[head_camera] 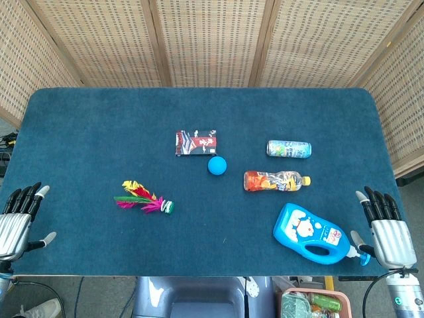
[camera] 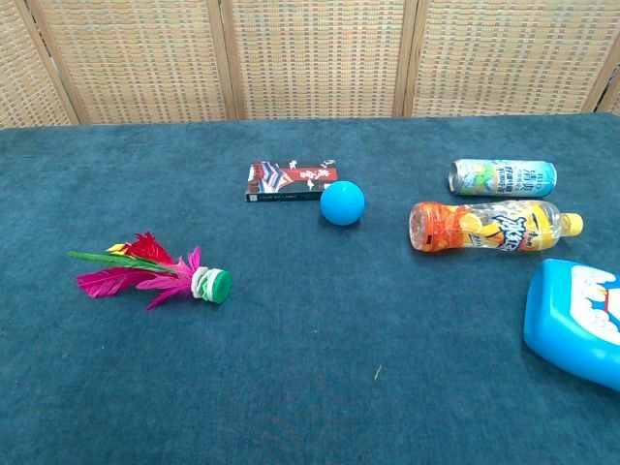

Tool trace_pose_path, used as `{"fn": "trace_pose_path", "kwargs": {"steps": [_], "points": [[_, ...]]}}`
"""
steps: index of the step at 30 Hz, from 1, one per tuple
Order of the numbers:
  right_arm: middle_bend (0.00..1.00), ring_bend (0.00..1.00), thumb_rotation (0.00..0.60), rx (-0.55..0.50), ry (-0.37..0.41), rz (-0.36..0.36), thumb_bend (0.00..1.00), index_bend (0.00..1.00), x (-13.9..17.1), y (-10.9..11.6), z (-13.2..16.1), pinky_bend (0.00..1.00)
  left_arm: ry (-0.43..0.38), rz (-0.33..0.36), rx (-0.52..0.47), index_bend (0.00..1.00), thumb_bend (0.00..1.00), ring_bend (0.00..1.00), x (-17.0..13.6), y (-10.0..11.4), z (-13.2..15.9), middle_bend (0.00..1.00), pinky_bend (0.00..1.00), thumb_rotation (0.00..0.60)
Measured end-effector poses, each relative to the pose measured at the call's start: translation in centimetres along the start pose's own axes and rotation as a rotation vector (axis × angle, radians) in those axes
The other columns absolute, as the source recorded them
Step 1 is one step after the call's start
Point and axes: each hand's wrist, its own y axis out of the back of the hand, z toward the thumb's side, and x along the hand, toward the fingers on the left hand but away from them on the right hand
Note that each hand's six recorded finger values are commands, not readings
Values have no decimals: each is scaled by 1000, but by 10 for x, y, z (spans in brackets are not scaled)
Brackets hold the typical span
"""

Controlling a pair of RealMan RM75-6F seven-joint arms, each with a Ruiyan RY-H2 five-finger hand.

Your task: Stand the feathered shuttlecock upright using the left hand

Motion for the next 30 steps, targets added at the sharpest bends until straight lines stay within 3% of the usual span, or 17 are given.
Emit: {"fn": "trace_pose_path", "kwargs": {"steps": [30], "points": [[0, 0, 600, -15, 3, -1, 274, 40, 1, 0, 0, 0, 27, -25, 25, 0, 213, 0, 4, -5, -5, 0, 0, 600]]}}
